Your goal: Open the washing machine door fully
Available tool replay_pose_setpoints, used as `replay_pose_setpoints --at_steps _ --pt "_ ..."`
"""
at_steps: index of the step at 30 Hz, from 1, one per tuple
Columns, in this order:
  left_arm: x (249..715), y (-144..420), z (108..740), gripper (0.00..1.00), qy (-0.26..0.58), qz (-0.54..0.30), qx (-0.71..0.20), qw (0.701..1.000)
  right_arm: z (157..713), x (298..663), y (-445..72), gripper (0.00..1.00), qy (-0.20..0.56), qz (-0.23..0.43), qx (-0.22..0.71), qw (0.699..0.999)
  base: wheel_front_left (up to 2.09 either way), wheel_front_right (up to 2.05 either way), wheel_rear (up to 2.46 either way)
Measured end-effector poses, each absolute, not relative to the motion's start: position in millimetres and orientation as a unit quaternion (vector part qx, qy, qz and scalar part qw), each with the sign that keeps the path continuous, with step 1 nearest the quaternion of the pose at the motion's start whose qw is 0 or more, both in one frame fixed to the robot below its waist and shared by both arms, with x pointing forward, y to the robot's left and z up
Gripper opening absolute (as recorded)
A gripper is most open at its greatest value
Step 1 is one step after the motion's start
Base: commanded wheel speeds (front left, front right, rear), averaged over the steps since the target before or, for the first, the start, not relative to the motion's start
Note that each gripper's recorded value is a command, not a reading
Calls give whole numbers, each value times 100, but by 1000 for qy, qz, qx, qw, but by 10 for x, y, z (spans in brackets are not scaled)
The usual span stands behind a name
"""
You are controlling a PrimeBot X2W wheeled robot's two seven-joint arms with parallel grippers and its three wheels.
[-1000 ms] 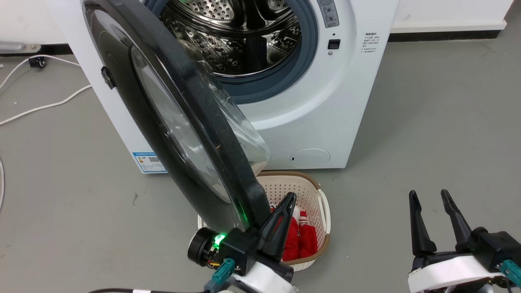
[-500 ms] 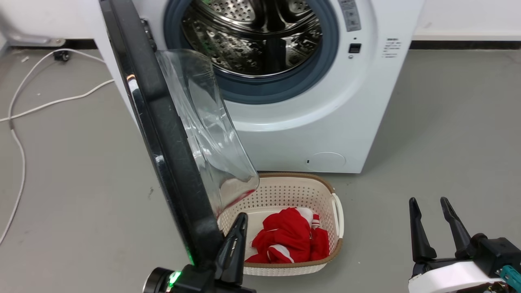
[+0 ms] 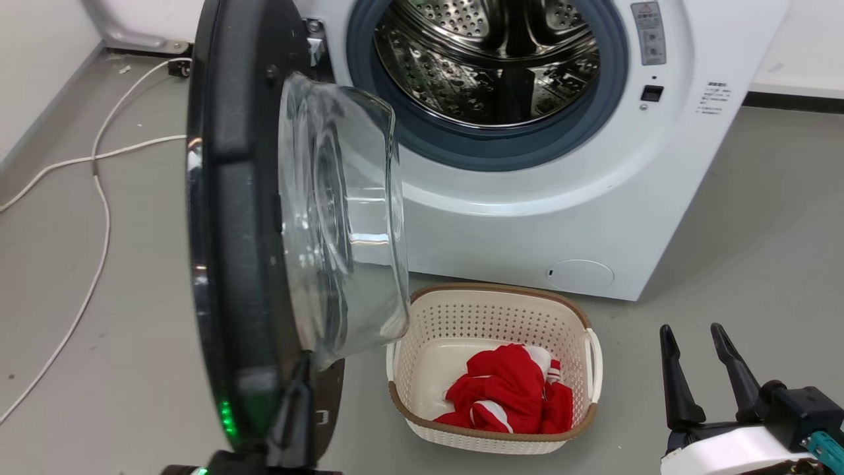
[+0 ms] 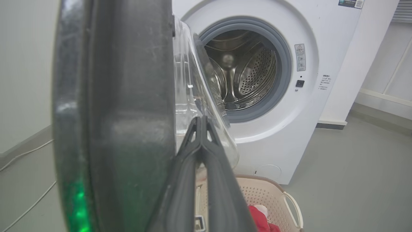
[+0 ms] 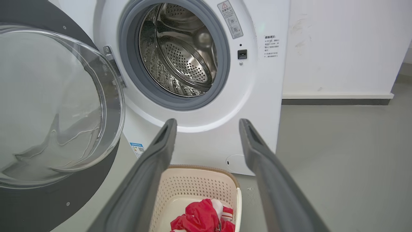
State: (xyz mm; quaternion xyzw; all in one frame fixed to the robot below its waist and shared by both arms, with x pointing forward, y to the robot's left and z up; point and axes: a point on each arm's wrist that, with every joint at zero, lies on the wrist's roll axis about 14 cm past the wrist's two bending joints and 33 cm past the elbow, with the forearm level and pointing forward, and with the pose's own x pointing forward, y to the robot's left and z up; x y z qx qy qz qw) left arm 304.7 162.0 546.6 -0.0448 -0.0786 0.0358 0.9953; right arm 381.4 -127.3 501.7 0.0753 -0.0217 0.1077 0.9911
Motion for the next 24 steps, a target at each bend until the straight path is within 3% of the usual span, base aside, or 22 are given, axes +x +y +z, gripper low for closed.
replay_pose_setpoints --at_steps 13,24 --pt "3082 2924 5600 0 -98 183 -17 978 5020 3882 -1211 100 -15 118 60 991 0 0 0" --pt "3333 3742 5492 0 -69 229 11 971 5028 3978 -1261 100 -17 111 55 992 0 0 0"
